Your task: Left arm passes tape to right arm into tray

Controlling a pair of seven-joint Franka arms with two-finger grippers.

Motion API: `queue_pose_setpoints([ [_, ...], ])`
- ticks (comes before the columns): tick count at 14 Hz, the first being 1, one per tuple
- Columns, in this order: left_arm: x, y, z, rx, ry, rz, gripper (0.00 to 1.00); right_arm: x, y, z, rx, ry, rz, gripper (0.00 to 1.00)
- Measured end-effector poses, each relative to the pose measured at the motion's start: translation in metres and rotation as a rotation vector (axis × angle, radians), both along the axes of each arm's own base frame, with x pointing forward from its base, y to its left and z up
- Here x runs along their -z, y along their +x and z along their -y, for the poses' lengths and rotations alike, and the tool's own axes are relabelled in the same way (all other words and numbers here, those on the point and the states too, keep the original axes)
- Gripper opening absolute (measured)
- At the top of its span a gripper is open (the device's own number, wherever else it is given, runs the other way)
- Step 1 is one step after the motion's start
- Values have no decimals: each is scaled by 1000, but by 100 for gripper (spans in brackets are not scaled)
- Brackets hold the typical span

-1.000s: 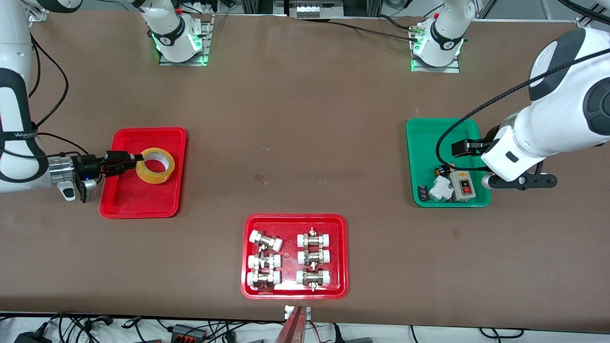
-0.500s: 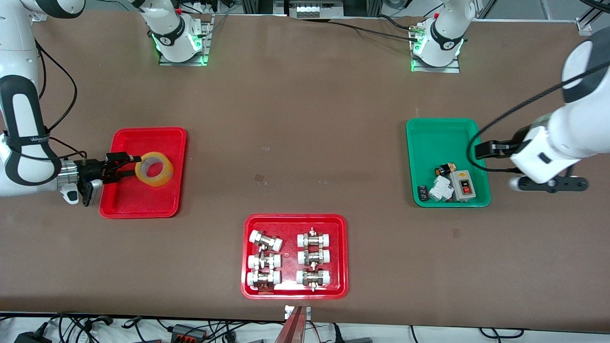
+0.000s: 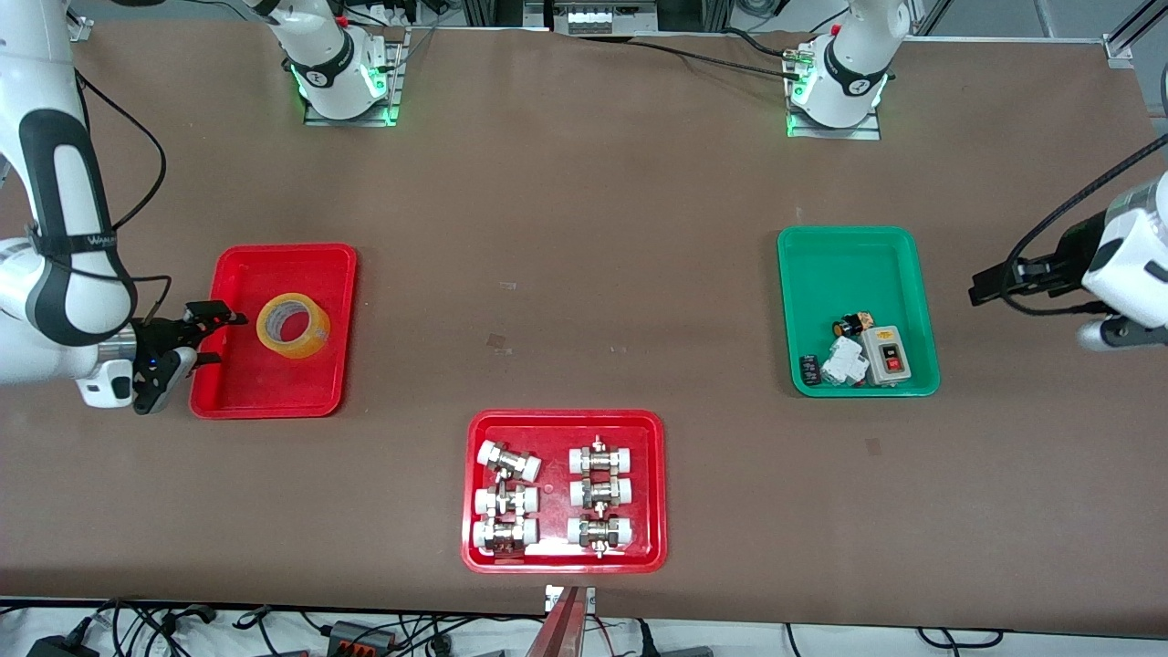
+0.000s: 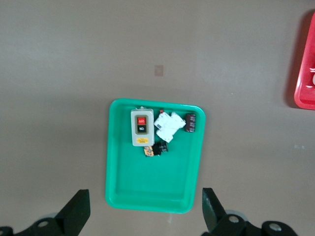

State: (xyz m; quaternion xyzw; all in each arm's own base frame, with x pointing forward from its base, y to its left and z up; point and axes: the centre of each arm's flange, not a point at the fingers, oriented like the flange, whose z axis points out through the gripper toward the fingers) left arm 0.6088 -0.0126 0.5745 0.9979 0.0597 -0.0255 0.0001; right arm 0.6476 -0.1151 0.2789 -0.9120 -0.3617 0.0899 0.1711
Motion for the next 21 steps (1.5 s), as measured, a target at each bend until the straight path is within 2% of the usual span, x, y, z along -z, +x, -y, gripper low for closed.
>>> queue_pose_setpoints([
  [2,0,-26,6,16,24,3,100,-55,6,-24,59,-108,43,100],
  [4,-3,-40,10,20,34,2,100,-107,4,-51,156,-166,79,100],
  [8,-5,-41,6,13,33,21,100,-188,-15,-80,313,-252,133,100],
  [11,-8,-40,6,13,32,34,100,-241,-41,-109,413,-325,131,100],
  [16,-10,-39,5,12,31,39,100,-311,-92,-145,595,-378,117,100],
  [21,-10,-39,4,10,31,39,100,-326,-127,-148,679,-377,140,100],
])
